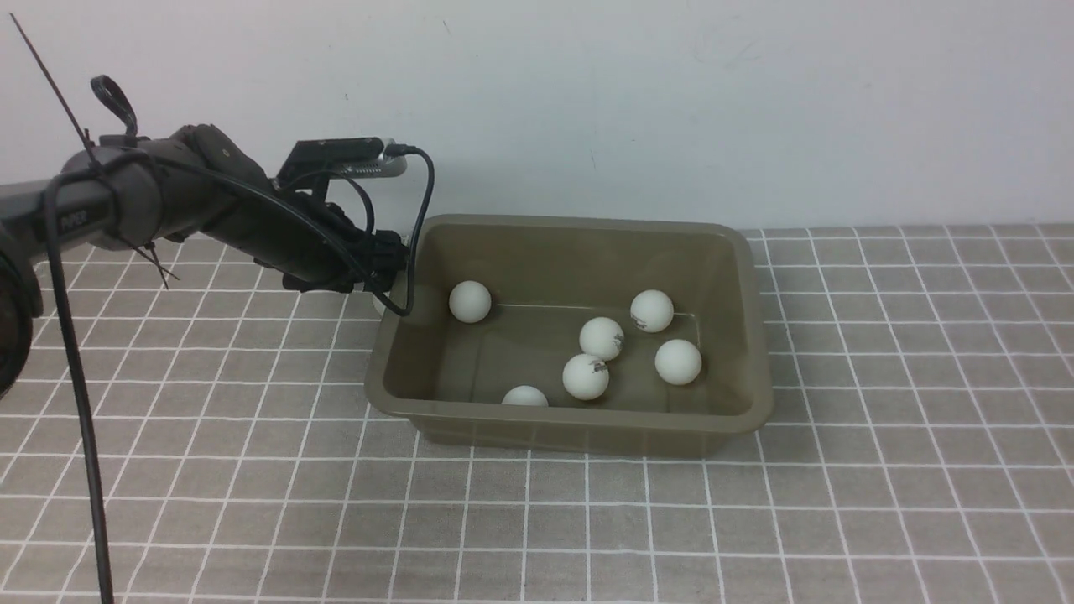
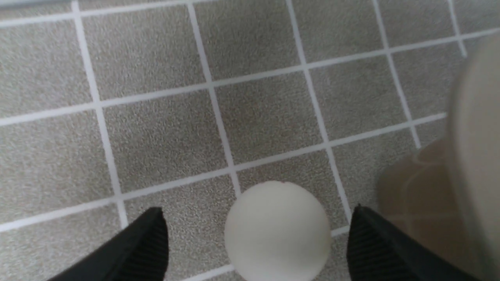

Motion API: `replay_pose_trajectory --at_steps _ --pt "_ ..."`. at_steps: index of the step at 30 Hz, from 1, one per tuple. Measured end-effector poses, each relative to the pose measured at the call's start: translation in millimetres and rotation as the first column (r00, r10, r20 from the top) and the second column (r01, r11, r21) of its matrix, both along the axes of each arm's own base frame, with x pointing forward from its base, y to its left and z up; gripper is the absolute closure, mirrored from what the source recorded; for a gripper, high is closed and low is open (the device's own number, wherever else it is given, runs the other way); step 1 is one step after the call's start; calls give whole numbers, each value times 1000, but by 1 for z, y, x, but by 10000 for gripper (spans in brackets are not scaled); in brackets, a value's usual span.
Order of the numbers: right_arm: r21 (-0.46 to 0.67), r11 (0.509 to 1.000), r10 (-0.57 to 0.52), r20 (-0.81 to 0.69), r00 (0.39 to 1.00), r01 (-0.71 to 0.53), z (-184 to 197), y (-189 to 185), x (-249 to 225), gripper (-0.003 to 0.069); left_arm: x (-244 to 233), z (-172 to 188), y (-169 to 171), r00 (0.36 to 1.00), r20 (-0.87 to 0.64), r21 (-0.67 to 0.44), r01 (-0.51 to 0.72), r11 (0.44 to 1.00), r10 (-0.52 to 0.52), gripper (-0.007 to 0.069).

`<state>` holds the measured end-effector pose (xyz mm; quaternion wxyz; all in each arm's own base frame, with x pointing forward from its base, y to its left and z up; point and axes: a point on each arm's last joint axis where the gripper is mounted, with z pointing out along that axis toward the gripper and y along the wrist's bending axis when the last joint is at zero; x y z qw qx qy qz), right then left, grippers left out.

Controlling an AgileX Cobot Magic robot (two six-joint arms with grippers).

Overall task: Put the table tennis balls into the box on the grey coffee tablecloth.
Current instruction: 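Reach for and grasp a ping pong ball on the table beside the basket, then drop the ball into the bin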

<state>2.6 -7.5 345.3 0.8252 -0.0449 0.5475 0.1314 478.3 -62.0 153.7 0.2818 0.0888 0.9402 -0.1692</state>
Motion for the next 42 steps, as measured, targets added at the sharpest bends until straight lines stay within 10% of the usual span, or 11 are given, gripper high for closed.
replay_pose_trajectory --at_steps 6,12,18,28,33,42 --pt "1 1000 0 0 1000 0 0 0 0 673 2 -9 -7 1000 3 7 1 1000 -1 78" --pt "1 1000 0 0 1000 0 0 0 0 673 2 -11 -9 1000 2 9 4 1000 -4 288" --pt "1 1000 0 0 1000 0 0 0 0 673 0 -10 -9 1000 -7 17 19 1000 -19 279" --pt "1 1000 0 0 1000 0 0 0 0 673 -30 108 27 996 89 -37 -17 999 20 279" --pt "1 1000 0 0 1000 0 0 0 0 673 -66 158 -15 975 111 -144 207 968 -192 279" --pt "1 1000 0 0 1000 0 0 0 0 673 -73 125 -97 930 65 -67 366 928 -362 211"
